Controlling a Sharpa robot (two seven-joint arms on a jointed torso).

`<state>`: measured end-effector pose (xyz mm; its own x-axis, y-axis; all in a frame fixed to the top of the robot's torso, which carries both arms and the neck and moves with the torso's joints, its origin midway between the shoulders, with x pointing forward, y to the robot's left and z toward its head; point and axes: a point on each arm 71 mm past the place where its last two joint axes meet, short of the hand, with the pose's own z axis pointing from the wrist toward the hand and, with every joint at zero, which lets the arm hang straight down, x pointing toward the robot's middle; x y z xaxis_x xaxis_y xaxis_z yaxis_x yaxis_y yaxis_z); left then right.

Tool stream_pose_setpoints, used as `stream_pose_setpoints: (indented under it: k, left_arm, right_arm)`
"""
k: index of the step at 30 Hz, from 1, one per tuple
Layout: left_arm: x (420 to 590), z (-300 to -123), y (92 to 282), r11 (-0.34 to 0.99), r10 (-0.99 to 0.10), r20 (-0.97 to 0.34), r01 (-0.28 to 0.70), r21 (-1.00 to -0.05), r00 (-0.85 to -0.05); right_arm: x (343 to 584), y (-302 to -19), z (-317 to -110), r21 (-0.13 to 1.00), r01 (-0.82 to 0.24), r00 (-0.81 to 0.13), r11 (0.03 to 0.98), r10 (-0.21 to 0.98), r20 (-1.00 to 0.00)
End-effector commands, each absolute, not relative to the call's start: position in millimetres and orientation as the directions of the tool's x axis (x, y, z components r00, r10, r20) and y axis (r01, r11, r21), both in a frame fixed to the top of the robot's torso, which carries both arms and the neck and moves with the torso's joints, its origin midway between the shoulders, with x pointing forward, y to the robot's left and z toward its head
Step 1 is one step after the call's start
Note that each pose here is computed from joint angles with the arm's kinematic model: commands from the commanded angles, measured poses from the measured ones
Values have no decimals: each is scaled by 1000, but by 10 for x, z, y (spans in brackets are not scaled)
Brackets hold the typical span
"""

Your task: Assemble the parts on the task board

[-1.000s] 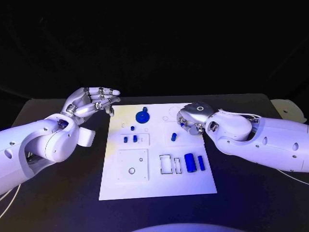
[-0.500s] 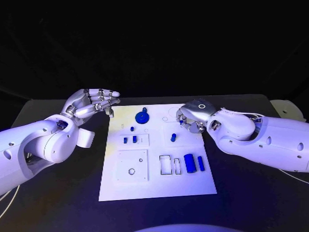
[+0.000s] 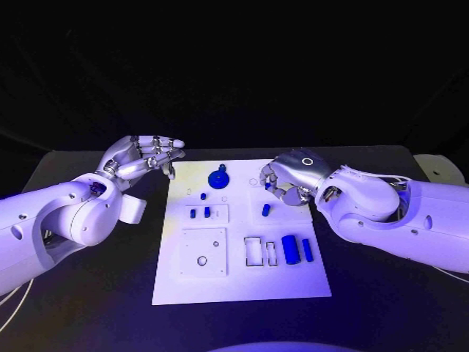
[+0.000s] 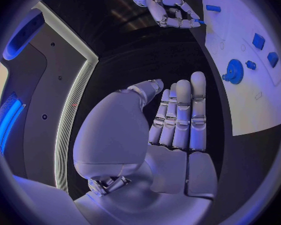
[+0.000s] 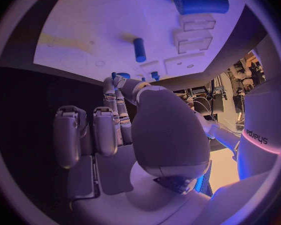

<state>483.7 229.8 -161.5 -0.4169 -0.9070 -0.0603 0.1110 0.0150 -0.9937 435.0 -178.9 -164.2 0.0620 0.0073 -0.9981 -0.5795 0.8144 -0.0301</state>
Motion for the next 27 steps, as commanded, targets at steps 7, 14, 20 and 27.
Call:
stream_pose_setpoints:
  k: [7, 14, 20, 27]
  left_arm:
    - [4879, -1626, 2254, -8, -901, -39, 106, -994, -432]
    - [4914, -1640, 2211, -13, -900, -34, 104, -994, -435]
    - [4930, -1645, 2183, -16, -899, -31, 103, -995, -437]
    - [4932, -1643, 2159, -20, -897, -29, 106, -994, -441]
  right_arm:
    - [4082, -1332, -1577, 61, -680, 47, 731, 127, -991]
    - [3911, -1048, -1758, 155, -724, -36, 672, 187, -982]
    - [3867, -981, -1935, 202, -724, -89, 660, 201, -976]
    - [3839, -947, -2137, 238, -714, -133, 658, 205, -970]
